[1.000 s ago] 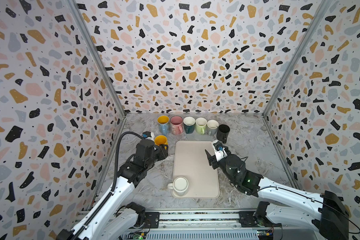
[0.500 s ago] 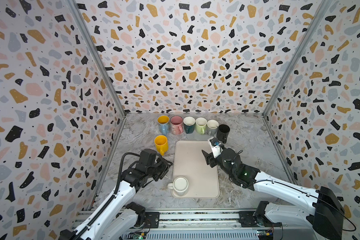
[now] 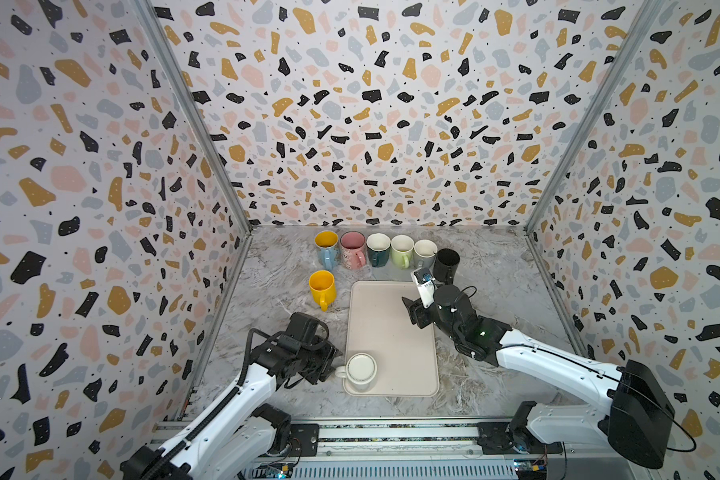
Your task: Turn the mug right side up
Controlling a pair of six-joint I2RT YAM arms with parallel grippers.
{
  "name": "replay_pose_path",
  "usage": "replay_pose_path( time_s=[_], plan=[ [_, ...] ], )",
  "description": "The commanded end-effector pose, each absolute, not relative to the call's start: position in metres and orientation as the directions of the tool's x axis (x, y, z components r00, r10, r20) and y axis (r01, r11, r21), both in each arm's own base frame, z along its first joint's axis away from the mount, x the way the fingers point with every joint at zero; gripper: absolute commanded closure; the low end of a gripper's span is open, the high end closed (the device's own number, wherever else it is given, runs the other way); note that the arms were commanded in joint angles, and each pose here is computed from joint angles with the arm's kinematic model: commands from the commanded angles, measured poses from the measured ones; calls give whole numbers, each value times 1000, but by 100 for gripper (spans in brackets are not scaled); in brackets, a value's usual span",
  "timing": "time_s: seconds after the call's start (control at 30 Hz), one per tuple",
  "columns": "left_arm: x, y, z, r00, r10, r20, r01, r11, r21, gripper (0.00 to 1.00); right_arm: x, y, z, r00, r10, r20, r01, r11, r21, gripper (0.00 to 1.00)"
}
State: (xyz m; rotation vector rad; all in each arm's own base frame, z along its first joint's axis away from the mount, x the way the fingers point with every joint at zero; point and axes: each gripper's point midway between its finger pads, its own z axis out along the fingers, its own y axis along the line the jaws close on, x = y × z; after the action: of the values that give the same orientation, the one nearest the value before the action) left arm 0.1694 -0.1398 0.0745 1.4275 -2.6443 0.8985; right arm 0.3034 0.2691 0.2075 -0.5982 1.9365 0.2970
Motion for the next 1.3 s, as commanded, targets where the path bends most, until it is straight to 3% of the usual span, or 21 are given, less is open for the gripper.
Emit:
replay_pose_path(
  time_s=[0.0,0.9,1.27],
  plan=[
    [154,-142,65,-542,-769,338,-820,395,-414,54,308,272,216,-353,-256,-900,-536,844,-30,29],
    [180,-176,70,-578,-714,395,-796,386,-467,53,326,276,191,-447,-254,-858,-532,846,26,29],
    [187,-185,67,-586,-695,417,-788,366,-495,76,328,272,180,-477,-252,-842,-514,857,34,29]
  ],
)
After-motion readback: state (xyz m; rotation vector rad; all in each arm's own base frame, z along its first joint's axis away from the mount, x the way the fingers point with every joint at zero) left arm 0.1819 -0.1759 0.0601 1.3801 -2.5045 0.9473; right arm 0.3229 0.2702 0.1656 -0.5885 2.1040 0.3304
